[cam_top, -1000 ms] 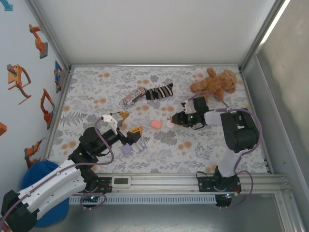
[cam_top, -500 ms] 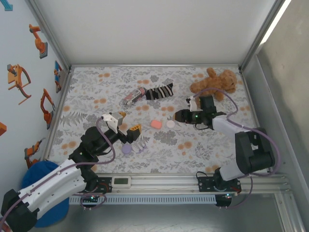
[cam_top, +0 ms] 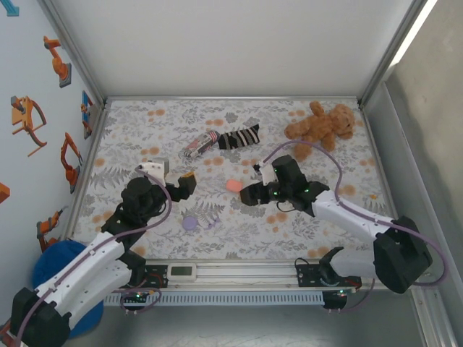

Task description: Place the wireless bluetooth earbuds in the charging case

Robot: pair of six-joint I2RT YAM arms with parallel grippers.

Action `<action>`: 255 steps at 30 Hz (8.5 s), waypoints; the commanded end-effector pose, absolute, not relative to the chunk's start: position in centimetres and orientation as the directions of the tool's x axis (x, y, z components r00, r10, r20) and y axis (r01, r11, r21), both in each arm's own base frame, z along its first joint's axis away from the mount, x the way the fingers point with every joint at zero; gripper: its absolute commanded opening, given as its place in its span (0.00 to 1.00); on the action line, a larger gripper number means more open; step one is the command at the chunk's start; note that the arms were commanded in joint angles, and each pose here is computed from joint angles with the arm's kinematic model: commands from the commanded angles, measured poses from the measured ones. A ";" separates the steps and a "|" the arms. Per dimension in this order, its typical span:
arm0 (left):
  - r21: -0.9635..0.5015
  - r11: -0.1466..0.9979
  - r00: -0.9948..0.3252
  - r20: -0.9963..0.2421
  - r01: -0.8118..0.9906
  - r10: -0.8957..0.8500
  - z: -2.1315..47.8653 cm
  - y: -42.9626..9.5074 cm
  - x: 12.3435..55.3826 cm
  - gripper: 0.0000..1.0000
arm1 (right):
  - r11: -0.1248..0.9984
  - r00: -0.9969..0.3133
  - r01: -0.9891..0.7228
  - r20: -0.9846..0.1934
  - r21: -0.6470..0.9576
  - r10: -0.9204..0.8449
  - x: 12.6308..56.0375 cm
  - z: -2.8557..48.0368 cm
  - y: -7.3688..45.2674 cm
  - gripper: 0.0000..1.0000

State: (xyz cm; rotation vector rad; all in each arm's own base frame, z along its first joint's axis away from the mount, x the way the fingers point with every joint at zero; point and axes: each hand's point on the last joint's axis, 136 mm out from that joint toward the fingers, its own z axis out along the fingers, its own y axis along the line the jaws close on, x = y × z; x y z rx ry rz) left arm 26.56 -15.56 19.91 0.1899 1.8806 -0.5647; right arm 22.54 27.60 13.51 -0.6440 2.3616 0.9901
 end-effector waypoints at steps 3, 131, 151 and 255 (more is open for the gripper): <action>-0.368 0.865 -0.420 -0.883 0.342 -0.210 20.7 -14.1 26.6 0.96 | 0.658 -0.711 -0.641 -0.629 0.396 -0.314 21.8 14.1 30.5 0.69; -0.646 0.224 -0.678 -0.727 0.730 0.109 25.6 -28.7 18.9 0.77 | 0.265 0.187 -0.836 -0.703 -0.481 -0.687 21.6 25.2 31.4 0.47; -0.681 0.169 -0.701 -0.695 0.713 0.157 24.4 -31.1 19.3 0.46 | 0.270 0.197 -0.827 -0.704 -0.493 -0.682 21.4 25.4 31.8 0.47; -0.115 0.222 -0.057 -0.966 0.968 -0.253 31.8 -26.7 16.3 0.00 | 0.347 -0.239 -0.919 -0.965 0.187 -0.111 23.2 35.0 32.8 0.83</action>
